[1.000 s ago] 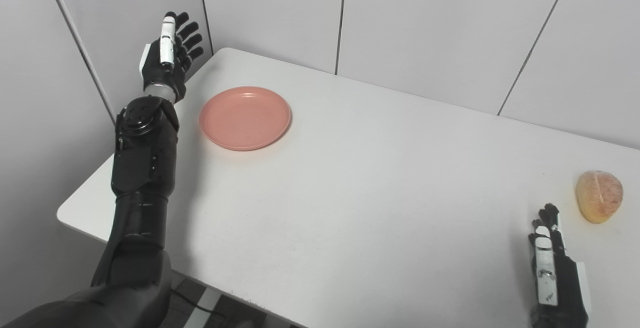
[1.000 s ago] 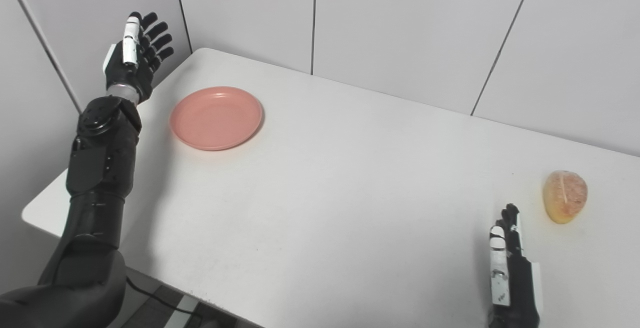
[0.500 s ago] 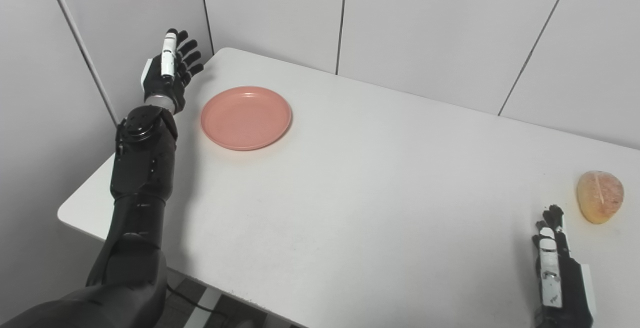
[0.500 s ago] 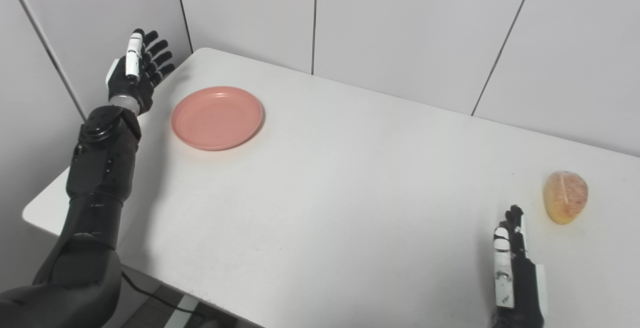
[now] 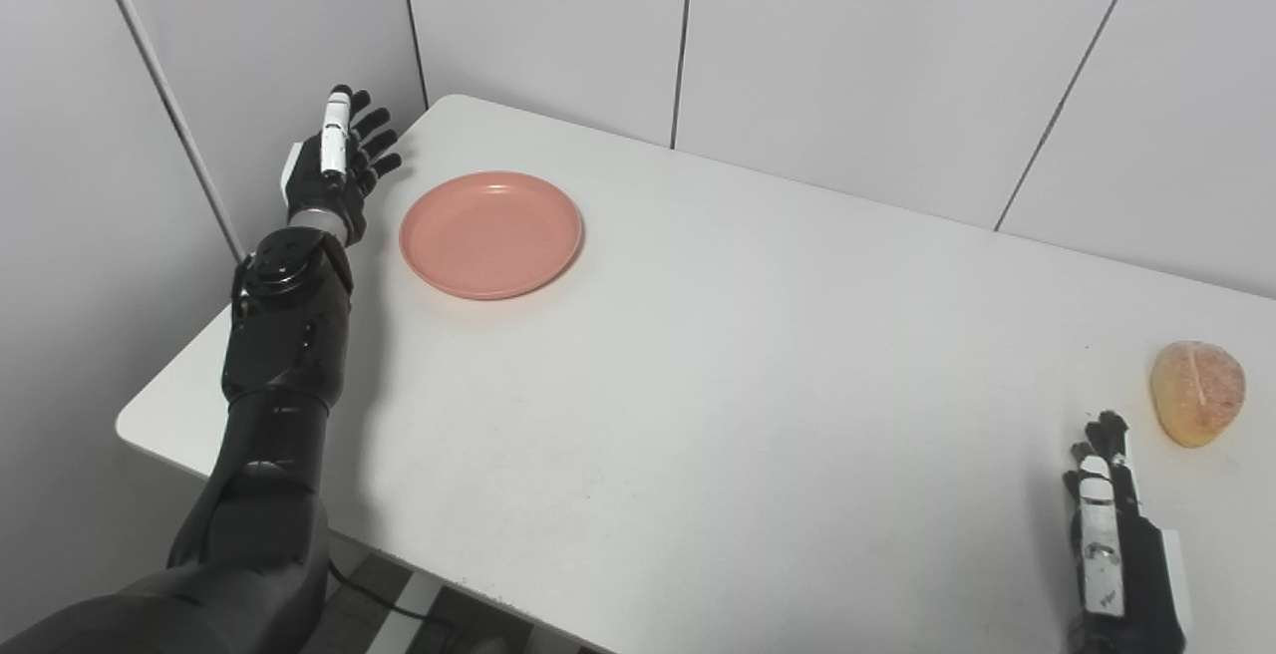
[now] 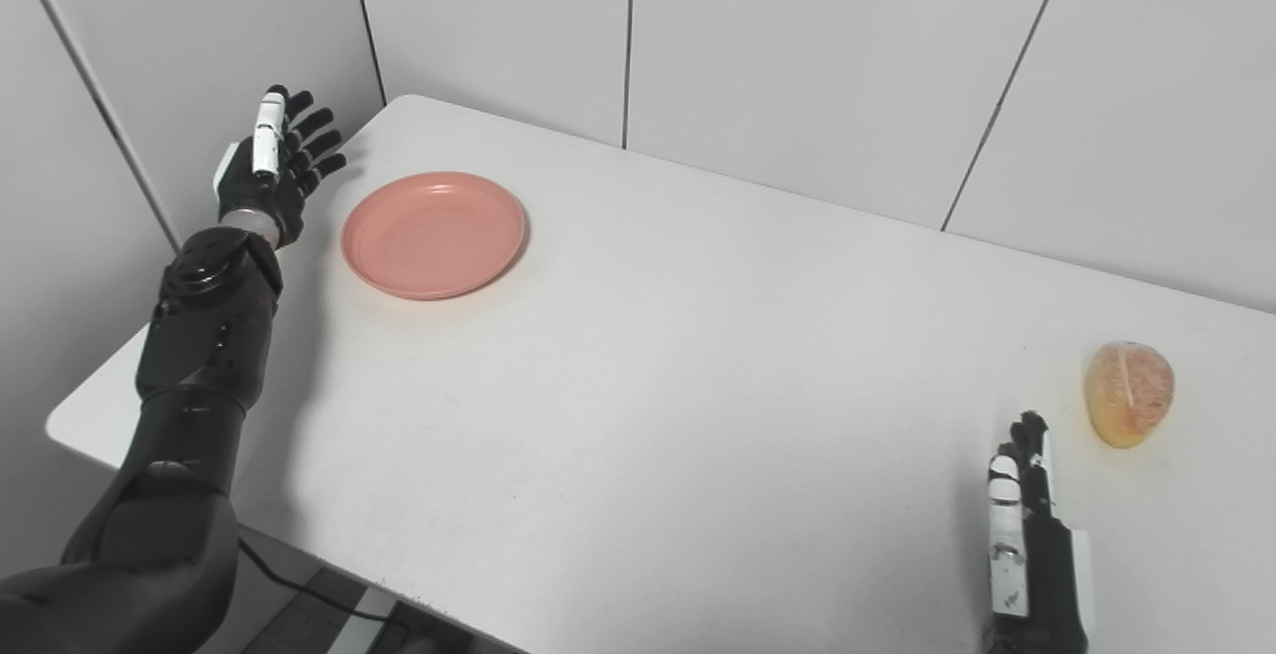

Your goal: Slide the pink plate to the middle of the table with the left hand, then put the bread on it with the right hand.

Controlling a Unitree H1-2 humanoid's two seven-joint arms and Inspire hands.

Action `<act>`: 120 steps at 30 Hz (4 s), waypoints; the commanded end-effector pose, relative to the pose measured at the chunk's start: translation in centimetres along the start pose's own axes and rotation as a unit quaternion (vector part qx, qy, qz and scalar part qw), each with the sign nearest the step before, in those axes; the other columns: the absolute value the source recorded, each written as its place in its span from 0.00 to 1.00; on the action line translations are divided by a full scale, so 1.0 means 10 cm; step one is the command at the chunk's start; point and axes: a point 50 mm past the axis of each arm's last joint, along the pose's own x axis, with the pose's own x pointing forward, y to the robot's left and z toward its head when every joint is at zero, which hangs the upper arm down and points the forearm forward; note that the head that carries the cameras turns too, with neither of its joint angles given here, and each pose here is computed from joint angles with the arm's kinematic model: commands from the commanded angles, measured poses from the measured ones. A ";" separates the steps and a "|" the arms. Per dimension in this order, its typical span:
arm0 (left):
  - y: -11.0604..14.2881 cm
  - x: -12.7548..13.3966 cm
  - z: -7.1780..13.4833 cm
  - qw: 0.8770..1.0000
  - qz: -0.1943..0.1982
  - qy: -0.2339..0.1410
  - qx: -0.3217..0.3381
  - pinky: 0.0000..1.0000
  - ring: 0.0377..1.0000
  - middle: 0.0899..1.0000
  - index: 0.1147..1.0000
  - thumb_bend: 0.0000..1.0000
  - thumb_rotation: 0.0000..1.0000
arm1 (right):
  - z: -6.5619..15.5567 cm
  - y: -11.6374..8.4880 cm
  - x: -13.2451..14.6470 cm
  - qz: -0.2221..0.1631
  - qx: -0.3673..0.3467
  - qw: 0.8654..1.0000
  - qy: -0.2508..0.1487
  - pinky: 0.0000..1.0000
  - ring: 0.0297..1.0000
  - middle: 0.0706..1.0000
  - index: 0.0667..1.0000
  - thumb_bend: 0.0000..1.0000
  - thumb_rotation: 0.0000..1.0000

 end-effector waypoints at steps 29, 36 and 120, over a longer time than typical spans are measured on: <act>-0.09 0.12 -0.15 0.999 -0.010 0.022 0.032 0.87 0.87 0.86 0.85 0.34 1.00 | 0.18 -0.01 0.05 0.006 -0.009 0.999 -0.030 1.00 1.00 1.00 0.99 0.12 1.00; -0.24 0.09 -0.31 0.998 -0.038 0.042 0.028 0.87 0.88 0.87 0.86 0.36 1.00 | 0.17 0.01 0.06 0.007 -0.003 0.999 -0.035 1.00 1.00 1.00 1.00 0.13 1.00; -2.59 -1.49 -0.88 0.902 -0.412 0.104 0.078 0.91 0.91 0.91 0.89 0.30 1.00 | 0.30 0.46 0.07 -0.012 -0.025 1.000 -0.010 0.89 0.93 0.93 0.92 0.20 1.00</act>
